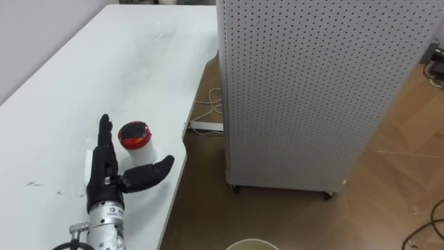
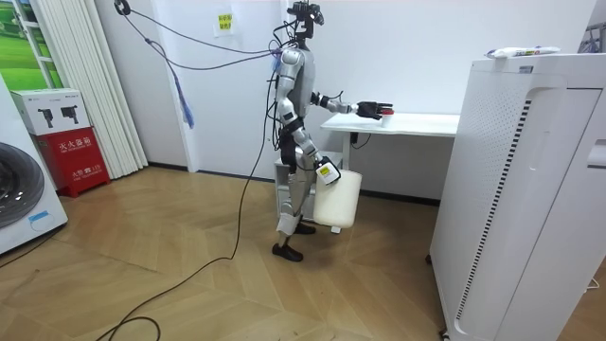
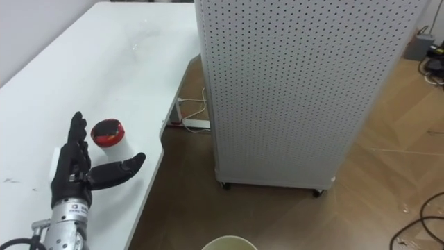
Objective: Pick garbage
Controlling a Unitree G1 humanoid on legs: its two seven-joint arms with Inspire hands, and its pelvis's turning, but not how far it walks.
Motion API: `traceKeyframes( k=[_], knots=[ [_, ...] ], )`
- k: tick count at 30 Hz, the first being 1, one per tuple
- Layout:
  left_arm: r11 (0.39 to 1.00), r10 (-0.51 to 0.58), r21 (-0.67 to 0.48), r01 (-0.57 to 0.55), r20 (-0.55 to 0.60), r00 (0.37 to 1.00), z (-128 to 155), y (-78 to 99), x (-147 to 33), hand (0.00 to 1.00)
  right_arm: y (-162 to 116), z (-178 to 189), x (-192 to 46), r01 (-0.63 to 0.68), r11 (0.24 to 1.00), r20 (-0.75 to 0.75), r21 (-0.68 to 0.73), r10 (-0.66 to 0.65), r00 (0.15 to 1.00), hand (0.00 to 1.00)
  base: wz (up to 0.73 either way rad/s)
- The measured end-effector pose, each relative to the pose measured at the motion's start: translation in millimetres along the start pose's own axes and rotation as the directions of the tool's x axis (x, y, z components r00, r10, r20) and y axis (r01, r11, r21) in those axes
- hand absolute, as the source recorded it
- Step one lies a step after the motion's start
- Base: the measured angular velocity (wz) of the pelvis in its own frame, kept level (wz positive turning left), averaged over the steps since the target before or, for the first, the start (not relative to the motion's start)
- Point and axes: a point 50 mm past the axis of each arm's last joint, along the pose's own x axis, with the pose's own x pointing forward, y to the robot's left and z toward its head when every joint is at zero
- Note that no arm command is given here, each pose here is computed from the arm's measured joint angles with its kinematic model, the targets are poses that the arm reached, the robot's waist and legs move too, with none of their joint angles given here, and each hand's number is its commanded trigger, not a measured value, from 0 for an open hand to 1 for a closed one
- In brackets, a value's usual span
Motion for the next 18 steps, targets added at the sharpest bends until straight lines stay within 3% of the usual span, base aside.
traceKeyframes(
  k=[18],
  knots=[
    [0.999,0.042,0.019,-0.041,-0.089,0.995,-14.3,-2.2,14.7,0.00,3.1,-9.6,0.0,-0.005,1.000,-0.050,-0.022,0.004,0.999,1.00,-0.04]
  ],
)
